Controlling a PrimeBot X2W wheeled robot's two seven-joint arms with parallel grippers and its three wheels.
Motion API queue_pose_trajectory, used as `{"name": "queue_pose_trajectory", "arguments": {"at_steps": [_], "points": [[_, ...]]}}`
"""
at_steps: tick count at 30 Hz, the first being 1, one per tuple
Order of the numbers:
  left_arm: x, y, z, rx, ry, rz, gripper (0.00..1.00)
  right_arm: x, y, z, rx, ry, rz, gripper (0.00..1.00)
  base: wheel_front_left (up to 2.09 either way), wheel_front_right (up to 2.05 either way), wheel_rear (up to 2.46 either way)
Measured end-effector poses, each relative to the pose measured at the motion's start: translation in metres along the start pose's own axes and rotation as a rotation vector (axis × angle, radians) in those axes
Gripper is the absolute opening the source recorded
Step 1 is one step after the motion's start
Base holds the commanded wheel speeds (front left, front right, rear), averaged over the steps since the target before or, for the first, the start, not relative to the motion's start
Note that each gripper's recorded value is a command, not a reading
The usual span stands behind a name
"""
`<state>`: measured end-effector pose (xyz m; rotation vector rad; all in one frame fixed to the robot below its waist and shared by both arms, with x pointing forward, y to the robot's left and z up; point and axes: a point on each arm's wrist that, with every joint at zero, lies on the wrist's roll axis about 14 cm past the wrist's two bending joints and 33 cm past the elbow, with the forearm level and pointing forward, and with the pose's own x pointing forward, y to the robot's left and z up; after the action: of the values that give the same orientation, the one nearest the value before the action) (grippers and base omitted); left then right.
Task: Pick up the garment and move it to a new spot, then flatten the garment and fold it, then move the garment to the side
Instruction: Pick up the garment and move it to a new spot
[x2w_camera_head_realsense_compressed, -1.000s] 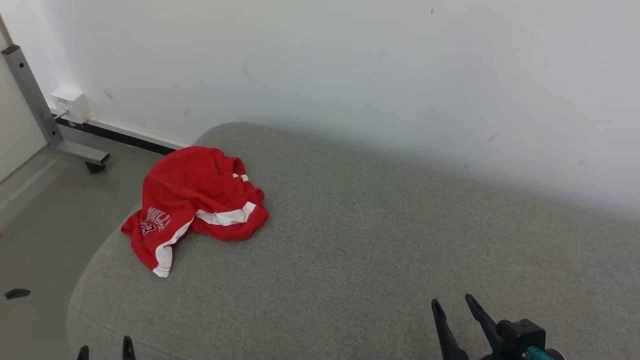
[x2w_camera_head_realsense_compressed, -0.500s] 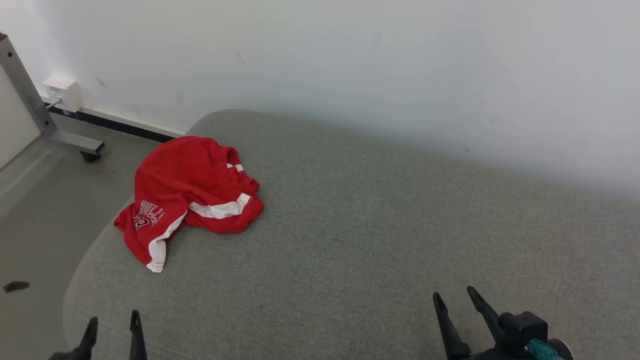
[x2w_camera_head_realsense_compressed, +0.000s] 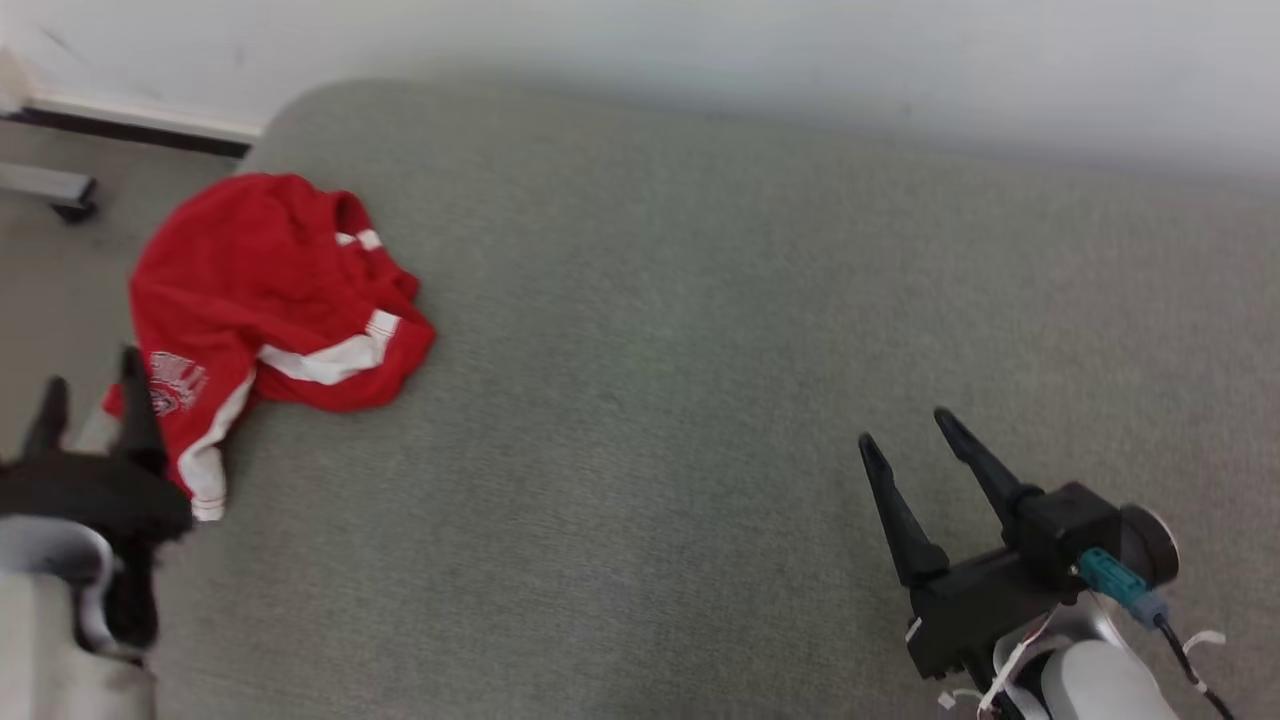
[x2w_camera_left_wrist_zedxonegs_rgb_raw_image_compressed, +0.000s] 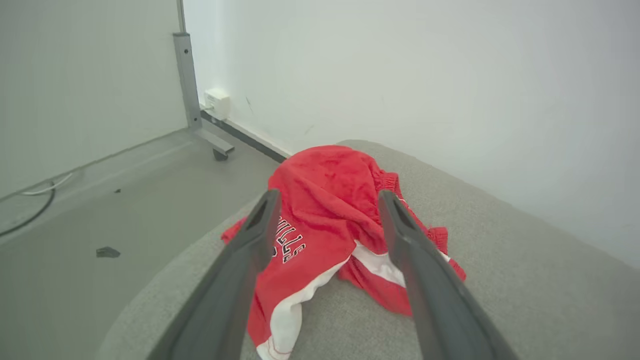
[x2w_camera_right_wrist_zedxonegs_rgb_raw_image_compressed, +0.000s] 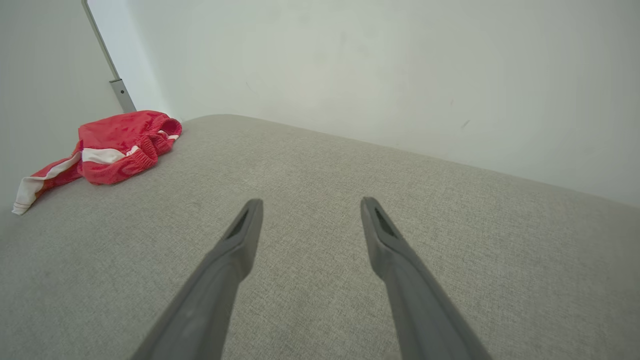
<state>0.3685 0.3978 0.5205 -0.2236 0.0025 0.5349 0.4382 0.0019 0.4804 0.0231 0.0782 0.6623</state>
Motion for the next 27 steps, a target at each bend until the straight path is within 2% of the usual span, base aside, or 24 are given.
{"name": "queue_pose_trajectory", "arguments": {"at_steps": [3, 11, 15, 19, 23, 27], "points": [[0.029, 0.002, -0.005, -0.089, 0.063, 0.037, 1.0, 0.007, -0.01, -0.003, 0.004, -0.007, -0.006, 1.0, 0.0, 0.0, 0.0], [0.081, 0.01, -0.038, -0.197, 0.272, 0.125, 1.0, 0.009, -0.038, -0.024, 0.051, 0.007, -0.065, 1.0, 0.0, 0.0, 0.0], [0.11, 0.008, -0.043, -0.227, 0.287, 0.177, 1.0, 0.008, -0.056, -0.038, 0.063, 0.021, -0.106, 1.0, 0.0, 0.0, 0.0], [0.118, -0.001, -0.104, -0.323, 0.489, 0.269, 1.0, 0.003, -0.076, -0.061, 0.08, 0.055, -0.158, 1.0, 0.0, 0.0, 0.0], [0.117, -0.014, -0.144, -0.342, 0.649, 0.316, 1.0, -0.005, -0.088, -0.074, 0.087, 0.081, -0.196, 1.0, 0.0, 0.0, 0.0], [0.114, -0.021, -0.165, -0.336, 0.747, 0.33, 1.0, -0.013, -0.1, -0.081, 0.091, 0.098, -0.234, 1.0, 0.0, 0.0, 0.0]]}}
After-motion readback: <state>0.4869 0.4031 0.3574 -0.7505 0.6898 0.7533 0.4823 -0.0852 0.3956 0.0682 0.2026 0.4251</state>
